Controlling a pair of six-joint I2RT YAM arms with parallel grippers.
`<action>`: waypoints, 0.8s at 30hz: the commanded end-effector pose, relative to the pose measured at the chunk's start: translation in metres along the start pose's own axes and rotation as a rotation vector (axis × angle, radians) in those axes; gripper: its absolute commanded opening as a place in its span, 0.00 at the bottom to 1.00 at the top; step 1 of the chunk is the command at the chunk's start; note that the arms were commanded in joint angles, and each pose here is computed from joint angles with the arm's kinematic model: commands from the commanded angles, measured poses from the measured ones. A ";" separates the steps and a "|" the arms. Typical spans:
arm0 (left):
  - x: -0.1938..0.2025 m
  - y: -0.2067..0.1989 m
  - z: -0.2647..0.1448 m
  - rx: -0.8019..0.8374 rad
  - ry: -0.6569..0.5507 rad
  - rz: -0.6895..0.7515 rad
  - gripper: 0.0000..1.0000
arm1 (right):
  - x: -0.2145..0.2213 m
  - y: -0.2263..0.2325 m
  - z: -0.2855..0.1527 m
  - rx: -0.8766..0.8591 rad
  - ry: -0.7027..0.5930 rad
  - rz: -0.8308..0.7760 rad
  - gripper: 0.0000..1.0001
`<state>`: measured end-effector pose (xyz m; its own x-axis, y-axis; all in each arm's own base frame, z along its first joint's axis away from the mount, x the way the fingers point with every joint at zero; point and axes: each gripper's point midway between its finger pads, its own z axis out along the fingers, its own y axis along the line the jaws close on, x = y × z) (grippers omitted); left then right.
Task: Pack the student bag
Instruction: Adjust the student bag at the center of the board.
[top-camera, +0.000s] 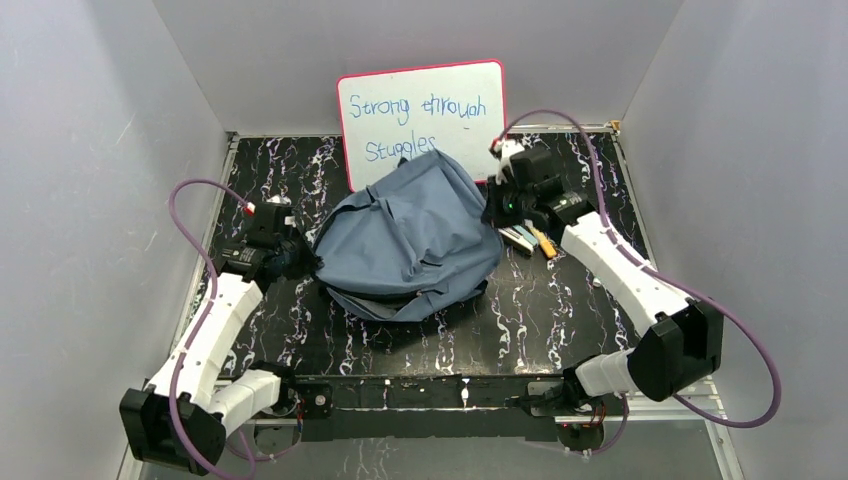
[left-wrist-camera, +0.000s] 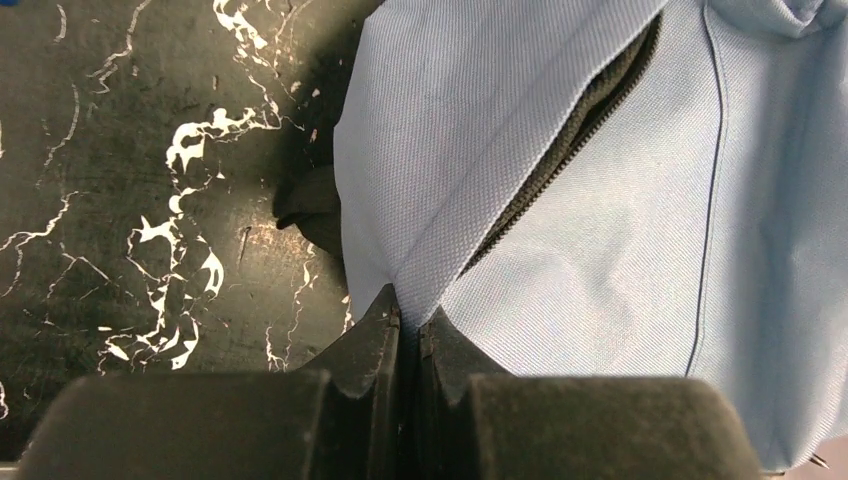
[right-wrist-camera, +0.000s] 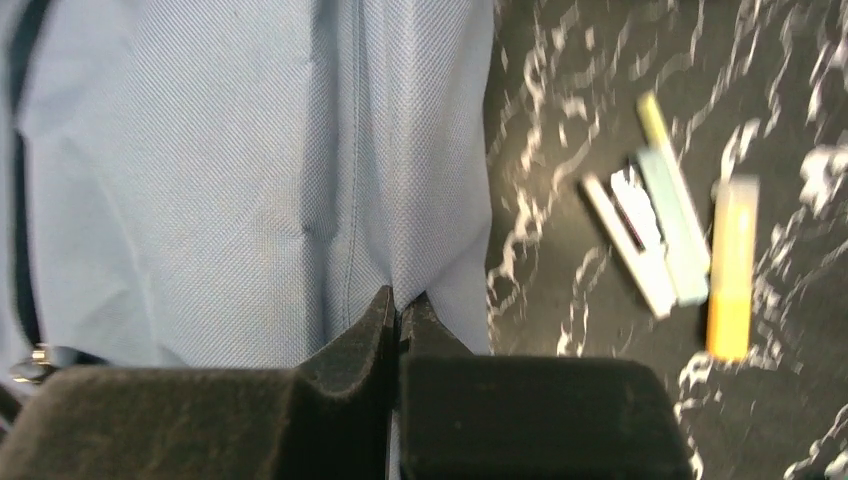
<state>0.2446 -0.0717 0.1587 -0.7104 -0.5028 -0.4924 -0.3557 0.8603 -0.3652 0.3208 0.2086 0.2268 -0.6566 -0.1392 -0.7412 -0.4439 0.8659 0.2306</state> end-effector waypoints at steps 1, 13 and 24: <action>0.005 0.014 0.016 -0.048 0.008 0.051 0.03 | 0.014 -0.043 0.009 0.147 -0.074 0.037 0.01; -0.003 0.026 -0.010 -0.098 -0.034 0.093 0.68 | 0.027 -0.047 -0.020 0.151 -0.074 0.063 0.68; 0.025 -0.042 -0.071 0.282 0.040 -0.026 0.68 | 0.049 0.013 -0.052 -0.152 -0.023 0.157 0.73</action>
<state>0.2200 -0.0864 0.2153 -0.6743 -0.4832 -0.5584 -0.2056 0.8491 -0.4865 0.2733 0.1712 0.2249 -0.6645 -0.0231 -0.7469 -0.3895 0.8637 0.3198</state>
